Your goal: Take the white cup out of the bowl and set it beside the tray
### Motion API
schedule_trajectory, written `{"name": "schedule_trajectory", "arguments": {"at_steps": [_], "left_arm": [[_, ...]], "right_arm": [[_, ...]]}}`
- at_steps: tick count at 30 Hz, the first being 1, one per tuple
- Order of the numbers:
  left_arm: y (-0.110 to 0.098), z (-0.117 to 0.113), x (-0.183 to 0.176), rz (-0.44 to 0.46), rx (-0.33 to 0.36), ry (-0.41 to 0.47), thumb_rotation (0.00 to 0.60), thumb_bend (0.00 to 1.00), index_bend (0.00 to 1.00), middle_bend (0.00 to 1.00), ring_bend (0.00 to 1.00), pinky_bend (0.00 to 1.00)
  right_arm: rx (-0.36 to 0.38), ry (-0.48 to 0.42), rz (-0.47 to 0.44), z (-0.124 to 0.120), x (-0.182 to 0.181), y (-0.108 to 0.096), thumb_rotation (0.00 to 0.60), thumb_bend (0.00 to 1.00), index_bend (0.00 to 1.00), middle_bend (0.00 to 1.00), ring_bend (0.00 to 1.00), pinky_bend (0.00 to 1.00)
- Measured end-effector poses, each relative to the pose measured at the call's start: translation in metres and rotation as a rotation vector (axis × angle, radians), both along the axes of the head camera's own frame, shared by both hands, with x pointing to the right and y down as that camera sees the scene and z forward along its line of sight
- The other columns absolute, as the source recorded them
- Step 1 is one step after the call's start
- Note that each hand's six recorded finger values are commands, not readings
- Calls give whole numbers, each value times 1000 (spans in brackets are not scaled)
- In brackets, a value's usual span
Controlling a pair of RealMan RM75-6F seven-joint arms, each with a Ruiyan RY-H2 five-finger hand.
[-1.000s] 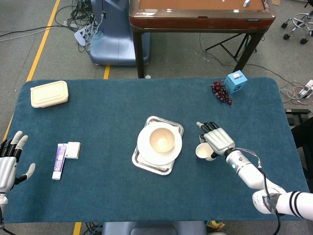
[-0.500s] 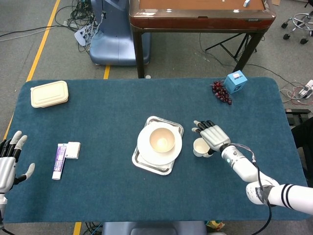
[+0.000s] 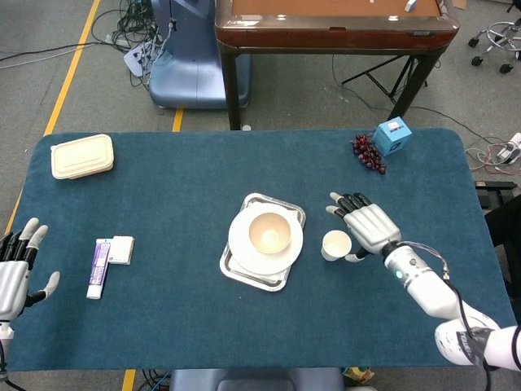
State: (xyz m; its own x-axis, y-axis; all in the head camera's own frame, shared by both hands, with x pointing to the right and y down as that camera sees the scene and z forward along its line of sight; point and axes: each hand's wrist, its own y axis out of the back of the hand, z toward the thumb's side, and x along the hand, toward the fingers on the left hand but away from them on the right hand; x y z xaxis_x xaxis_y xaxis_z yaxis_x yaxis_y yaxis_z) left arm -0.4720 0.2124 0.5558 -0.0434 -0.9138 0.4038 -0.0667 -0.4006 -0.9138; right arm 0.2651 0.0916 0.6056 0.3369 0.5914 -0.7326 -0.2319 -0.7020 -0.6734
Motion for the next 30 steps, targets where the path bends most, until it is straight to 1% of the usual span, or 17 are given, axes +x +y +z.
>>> {"name": "schedule_trajectory", "arguments": {"at_steps": [4, 9, 13, 17, 20, 23, 26, 30], "left_arm": [[0, 0, 2, 0, -1, 2, 600, 324, 0, 0, 0, 0], [-1, -1, 4, 3, -1, 6, 600, 324, 0, 0, 0, 0], [-1, 0, 8, 12, -7, 6, 600, 325, 0, 0, 0, 0], [-2, 1, 13, 25, -11, 9, 600, 324, 0, 0, 0, 0], [-3, 1, 17, 37, -11, 12, 600, 324, 0, 0, 0, 0], [-3, 5, 19, 47, -20, 6, 600, 324, 0, 0, 0, 0], [-2, 10, 21, 57, -30, 2, 600, 324, 0, 0, 0, 0], [-2, 12, 24, 65, -28, -1, 600, 324, 0, 0, 0, 0]], "right_arm": [[89, -5, 27, -25, 19, 5, 600, 94, 0, 0, 0, 0], [251, -4, 87, -55, 57, 20, 600, 108, 0, 0, 0, 0], [370, 14, 156, -77, 92, 43, 600, 108, 0, 0, 0, 0], [479, 39, 244, -93, 130, 75, 600, 107, 0, 0, 0, 0], [528, 50, 294, -96, 152, 95, 600, 107, 17, 0, 0, 0], [557, 60, 349, -94, 173, 116, 600, 106, 22, 0, 0, 0], [583, 50, 394, -97, 187, 132, 600, 106, 21, 0, 0, 0], [619, 30, 400, -102, 187, 137, 600, 105, 21, 0, 0, 0]]}}
